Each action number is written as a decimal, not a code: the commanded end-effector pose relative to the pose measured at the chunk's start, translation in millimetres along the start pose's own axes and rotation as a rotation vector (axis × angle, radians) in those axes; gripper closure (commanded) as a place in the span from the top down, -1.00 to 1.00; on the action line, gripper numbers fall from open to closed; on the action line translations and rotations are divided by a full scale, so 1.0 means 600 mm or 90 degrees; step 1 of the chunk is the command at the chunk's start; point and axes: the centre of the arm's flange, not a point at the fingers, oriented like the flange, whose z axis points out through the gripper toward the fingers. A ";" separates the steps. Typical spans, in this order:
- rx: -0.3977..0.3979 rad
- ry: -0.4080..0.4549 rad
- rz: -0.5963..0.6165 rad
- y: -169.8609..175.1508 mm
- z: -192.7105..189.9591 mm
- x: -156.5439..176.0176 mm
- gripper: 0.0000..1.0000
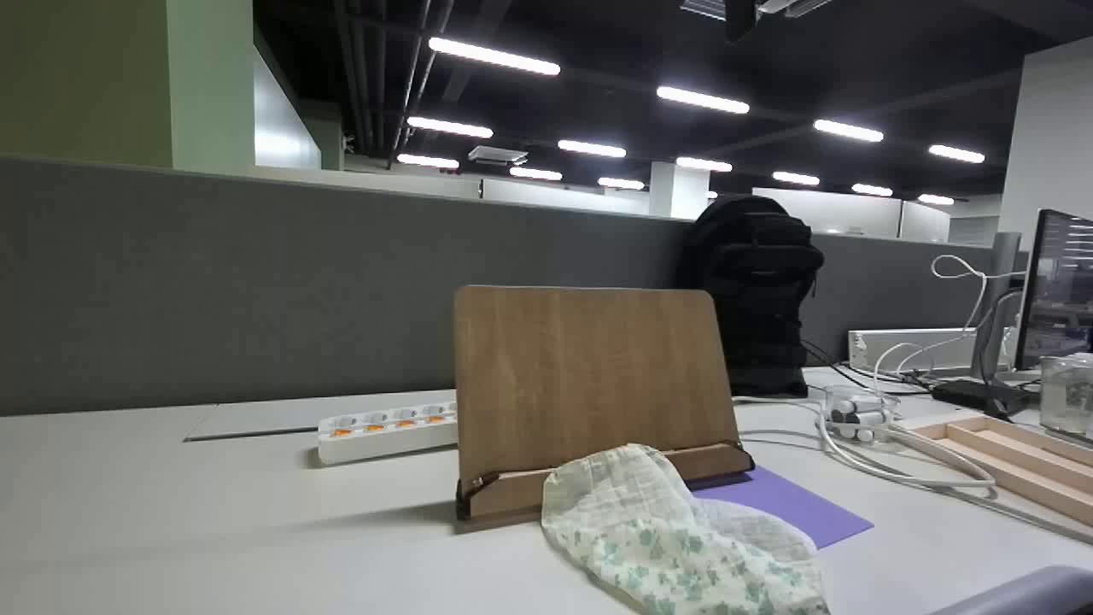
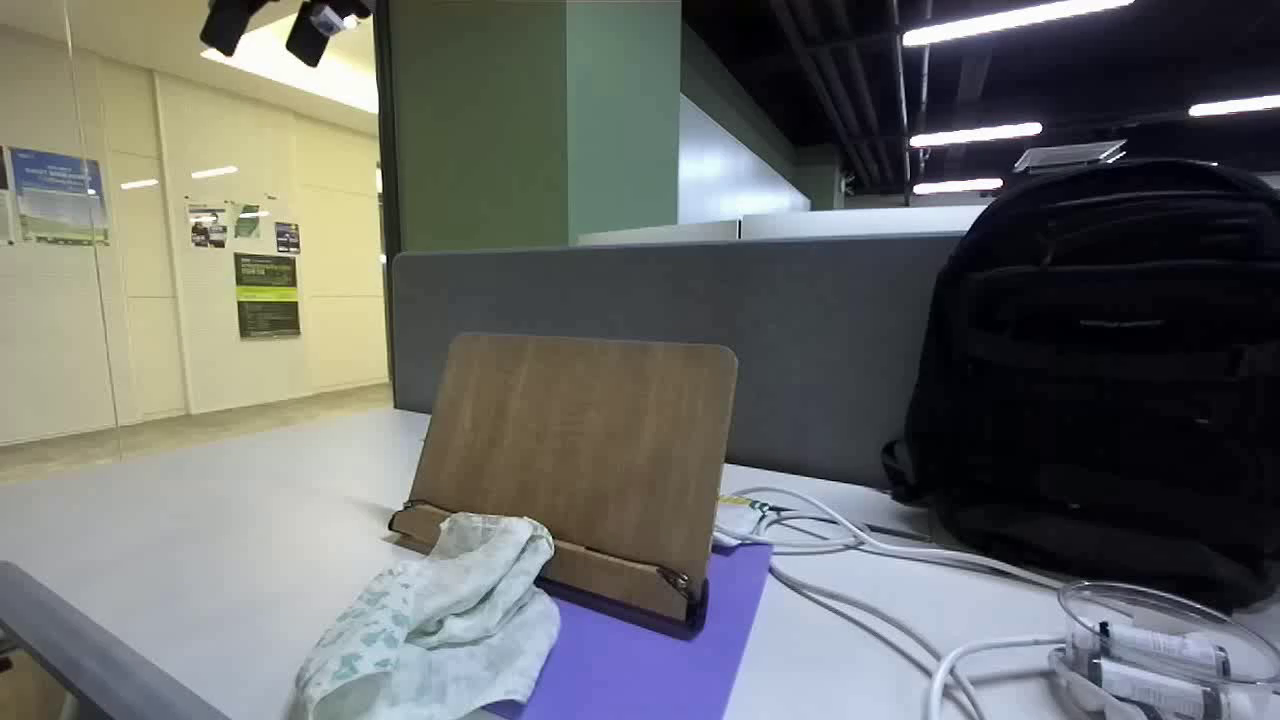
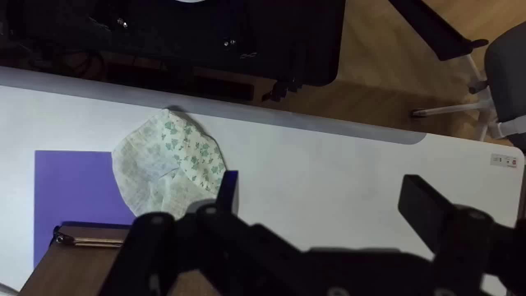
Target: Hang the cloth on the wooden thing
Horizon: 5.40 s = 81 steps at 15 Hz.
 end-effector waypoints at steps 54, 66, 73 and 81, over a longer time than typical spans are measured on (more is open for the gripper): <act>-0.193 0.017 -0.020 0.197 0.598 0.143 1.00; -0.193 0.001 -0.028 0.222 0.653 0.176 0.33; -0.192 0.011 -0.029 0.223 0.641 0.183 -0.66; -0.208 0.054 -0.052 0.181 0.554 0.200 -0.99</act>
